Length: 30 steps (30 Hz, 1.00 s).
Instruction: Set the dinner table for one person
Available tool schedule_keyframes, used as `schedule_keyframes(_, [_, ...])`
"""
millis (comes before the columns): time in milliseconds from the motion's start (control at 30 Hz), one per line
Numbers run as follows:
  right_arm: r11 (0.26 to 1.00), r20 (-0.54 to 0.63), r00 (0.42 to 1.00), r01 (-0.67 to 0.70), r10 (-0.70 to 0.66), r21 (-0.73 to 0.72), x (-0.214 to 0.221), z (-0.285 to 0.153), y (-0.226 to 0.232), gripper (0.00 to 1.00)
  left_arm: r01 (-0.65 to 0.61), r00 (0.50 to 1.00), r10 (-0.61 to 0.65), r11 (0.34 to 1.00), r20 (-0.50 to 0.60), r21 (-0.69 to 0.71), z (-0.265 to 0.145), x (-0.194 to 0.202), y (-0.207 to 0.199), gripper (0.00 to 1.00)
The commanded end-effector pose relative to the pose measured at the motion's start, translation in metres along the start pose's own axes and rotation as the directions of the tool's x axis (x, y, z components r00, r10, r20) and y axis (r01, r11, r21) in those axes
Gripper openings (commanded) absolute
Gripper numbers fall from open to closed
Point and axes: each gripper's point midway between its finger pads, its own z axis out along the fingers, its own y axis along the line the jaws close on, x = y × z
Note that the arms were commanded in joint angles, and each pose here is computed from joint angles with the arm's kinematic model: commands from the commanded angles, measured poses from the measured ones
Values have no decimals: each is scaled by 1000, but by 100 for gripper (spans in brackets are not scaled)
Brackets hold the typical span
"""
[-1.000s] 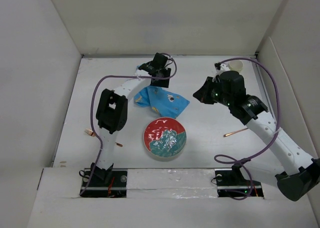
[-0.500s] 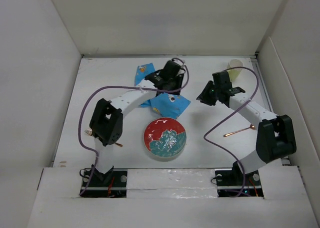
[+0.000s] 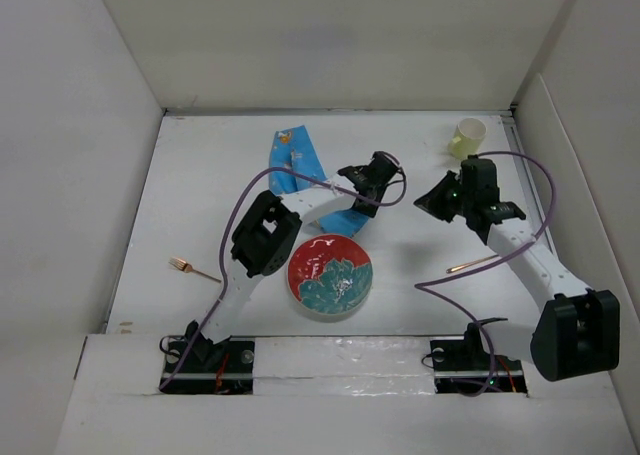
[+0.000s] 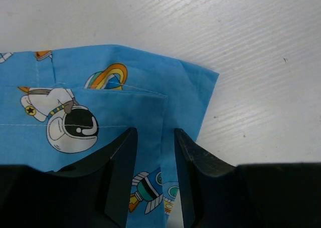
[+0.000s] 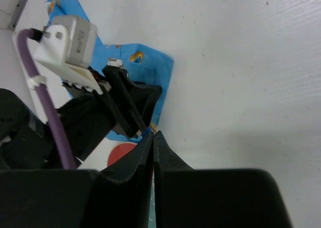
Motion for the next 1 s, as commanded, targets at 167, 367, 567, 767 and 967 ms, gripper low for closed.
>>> schedule_keyframes(167, [998, -50, 998, 36, -39, -51, 15, -3, -4, 11, 5, 999, -2, 998, 48, -62, -5, -17, 12, 26])
schedule_keyframes(367, [998, -53, 998, 38, -40, -44, 12, 5, -4, 26, -16, 1000, 19, 994, 23, -107, 3, -4, 21, 4])
schedule_keyframes(567, [1000, -56, 998, 28, -28, 1, 0, 35, -7, 43, 30, 994, -20, 995, 103, -96, -21, -24, 28, 0])
schedule_keyframes(767, [998, -77, 996, 50, -46, 47, -3, 65, -4, 45, 77, 979, -86, 995, 185, 55, -47, -48, 16, 0])
schedule_keyframes(967, [999, -56, 998, 35, -35, 1, -5, 59, 11, 19, 62, 987, -75, 994, 142, 91, -31, -45, 0, 18])
